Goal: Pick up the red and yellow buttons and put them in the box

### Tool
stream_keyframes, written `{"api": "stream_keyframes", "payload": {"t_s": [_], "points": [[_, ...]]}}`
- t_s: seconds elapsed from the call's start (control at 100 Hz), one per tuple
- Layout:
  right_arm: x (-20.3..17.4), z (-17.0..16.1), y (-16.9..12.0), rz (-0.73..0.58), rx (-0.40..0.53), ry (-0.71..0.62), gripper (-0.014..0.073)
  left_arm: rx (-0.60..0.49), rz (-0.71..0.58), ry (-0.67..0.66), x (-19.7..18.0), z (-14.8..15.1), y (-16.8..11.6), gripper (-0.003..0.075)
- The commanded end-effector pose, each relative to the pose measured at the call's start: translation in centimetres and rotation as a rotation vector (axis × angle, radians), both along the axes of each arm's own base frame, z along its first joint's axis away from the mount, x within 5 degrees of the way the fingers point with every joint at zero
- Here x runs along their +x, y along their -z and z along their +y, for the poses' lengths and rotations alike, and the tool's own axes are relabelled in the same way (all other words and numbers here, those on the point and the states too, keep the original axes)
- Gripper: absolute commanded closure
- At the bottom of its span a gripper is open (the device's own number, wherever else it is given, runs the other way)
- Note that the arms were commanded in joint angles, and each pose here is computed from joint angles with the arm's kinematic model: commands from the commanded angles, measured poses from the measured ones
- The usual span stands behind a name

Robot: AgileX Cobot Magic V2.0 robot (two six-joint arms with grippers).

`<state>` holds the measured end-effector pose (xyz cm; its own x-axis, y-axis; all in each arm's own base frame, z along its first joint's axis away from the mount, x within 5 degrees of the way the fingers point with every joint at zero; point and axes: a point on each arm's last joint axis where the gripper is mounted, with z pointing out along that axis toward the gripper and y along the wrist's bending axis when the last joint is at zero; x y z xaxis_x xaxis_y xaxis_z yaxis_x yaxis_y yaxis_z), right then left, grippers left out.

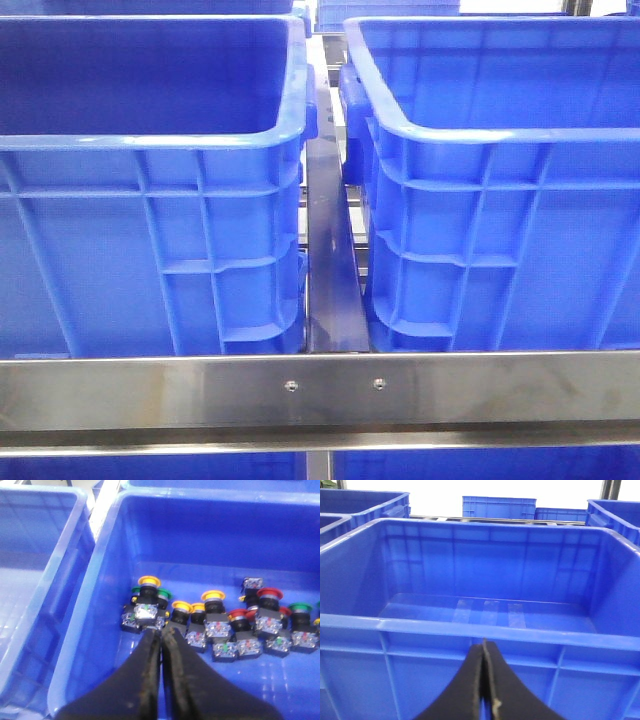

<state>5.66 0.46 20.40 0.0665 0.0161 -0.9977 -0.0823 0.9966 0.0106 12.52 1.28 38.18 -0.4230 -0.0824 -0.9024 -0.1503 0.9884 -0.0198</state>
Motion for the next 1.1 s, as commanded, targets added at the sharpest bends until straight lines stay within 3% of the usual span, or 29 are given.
{"api": "stream_keyframes", "payload": {"t_s": [0.0,0.09,0.26,0.33,0.54,0.67,0.93,1.09], "points": [[-0.3,0.0,-0.9,-0.106,0.001,0.002,0.0663,0.025,-0.085,0.012,0.1,0.0,-1.6,0.0707],[-0.3,0.0,-0.9,-0.106,0.001,0.002,0.0663,0.029,-0.078,0.011,0.1,0.0,-1.5,0.0606],[-0.3,0.0,-0.9,-0.106,0.001,0.002,0.0663,0.027,-0.059,0.007,0.0,0.0,-1.3,0.026],[-0.3,0.0,-0.9,-0.106,0.001,0.002,0.0663,0.027,-0.059,0.007,0.0,0.0,-1.3,0.017],[-0.3,0.0,-0.9,-0.106,0.001,0.002,0.0663,0.004,-0.078,0.02,0.1,-0.2,-1.5,0.0155],[-0.3,0.0,-0.9,-0.106,0.001,0.002,0.0663,-0.021,-0.069,0.097,1.0,-0.9,-1.7,0.0155],[-0.3,0.0,-0.9,-0.106,0.001,0.002,0.0663,-0.061,0.127,0.223,6.1,-2.2,-0.8,0.0155],[-0.3,0.0,-0.9,-0.106,0.001,0.002,0.0663,-0.036,0.228,0.33,9.4,-4.6,0.3,0.0155]]}}
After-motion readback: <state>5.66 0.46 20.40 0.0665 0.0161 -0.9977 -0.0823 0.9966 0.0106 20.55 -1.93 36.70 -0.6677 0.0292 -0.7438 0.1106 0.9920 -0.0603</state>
